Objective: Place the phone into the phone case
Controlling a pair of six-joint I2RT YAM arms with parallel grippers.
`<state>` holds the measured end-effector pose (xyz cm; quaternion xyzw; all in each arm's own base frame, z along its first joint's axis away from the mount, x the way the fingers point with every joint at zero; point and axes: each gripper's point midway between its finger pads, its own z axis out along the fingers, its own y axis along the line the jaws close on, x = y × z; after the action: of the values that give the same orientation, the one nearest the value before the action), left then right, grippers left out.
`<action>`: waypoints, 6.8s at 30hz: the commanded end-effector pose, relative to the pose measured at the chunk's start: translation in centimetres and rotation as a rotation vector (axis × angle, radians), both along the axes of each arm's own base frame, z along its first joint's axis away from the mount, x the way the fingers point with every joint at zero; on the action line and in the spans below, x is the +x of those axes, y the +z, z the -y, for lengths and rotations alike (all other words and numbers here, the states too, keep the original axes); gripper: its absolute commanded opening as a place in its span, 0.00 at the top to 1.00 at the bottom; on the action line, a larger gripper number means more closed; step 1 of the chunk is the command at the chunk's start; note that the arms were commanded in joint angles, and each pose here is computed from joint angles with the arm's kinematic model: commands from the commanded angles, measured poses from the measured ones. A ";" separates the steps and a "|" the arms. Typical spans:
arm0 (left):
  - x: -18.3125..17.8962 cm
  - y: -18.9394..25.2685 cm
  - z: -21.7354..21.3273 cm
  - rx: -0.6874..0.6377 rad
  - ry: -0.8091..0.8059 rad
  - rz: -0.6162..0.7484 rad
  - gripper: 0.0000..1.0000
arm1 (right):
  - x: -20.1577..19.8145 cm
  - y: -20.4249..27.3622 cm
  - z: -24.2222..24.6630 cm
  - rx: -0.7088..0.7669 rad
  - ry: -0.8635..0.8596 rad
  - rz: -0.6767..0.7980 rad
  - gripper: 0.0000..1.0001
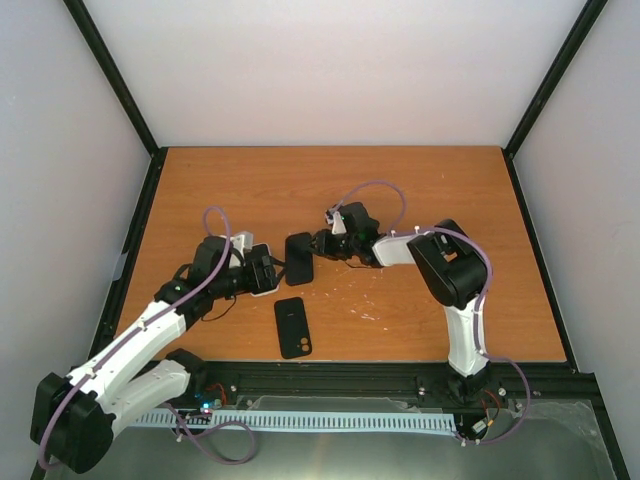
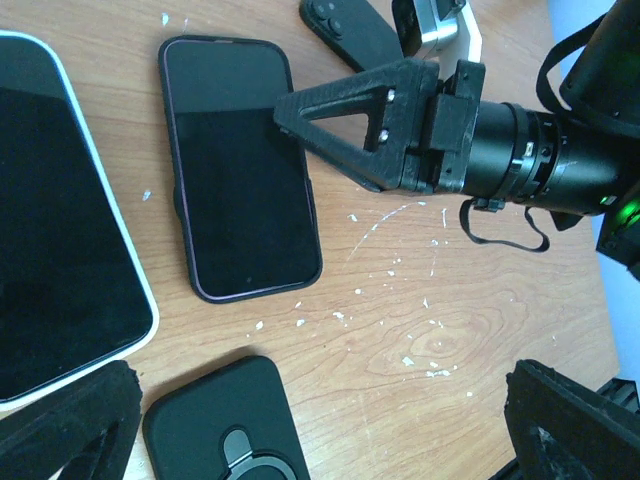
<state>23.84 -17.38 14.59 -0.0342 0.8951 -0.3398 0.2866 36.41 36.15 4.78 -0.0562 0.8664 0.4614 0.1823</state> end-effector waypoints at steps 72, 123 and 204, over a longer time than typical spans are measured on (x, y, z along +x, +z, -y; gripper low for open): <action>-6.9 -6.1 4.7 -0.433 -0.251 -0.298 0.39 | -18.8 4.4 -2.7 0.124 0.170 -0.018 0.39; -7.6 -10.7 2.2 -0.262 -0.058 -0.469 0.21 | -20.3 -2.1 -0.9 -0.156 0.159 -0.118 0.42; -7.3 -10.1 4.0 -0.182 -0.132 -0.400 0.23 | 7.5 3.3 12.7 -0.815 0.177 0.505 0.07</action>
<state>15.78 -20.85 3.79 -0.0823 0.9022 -0.4195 0.0582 42.67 22.94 9.09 -0.2397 0.9143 0.0926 0.3129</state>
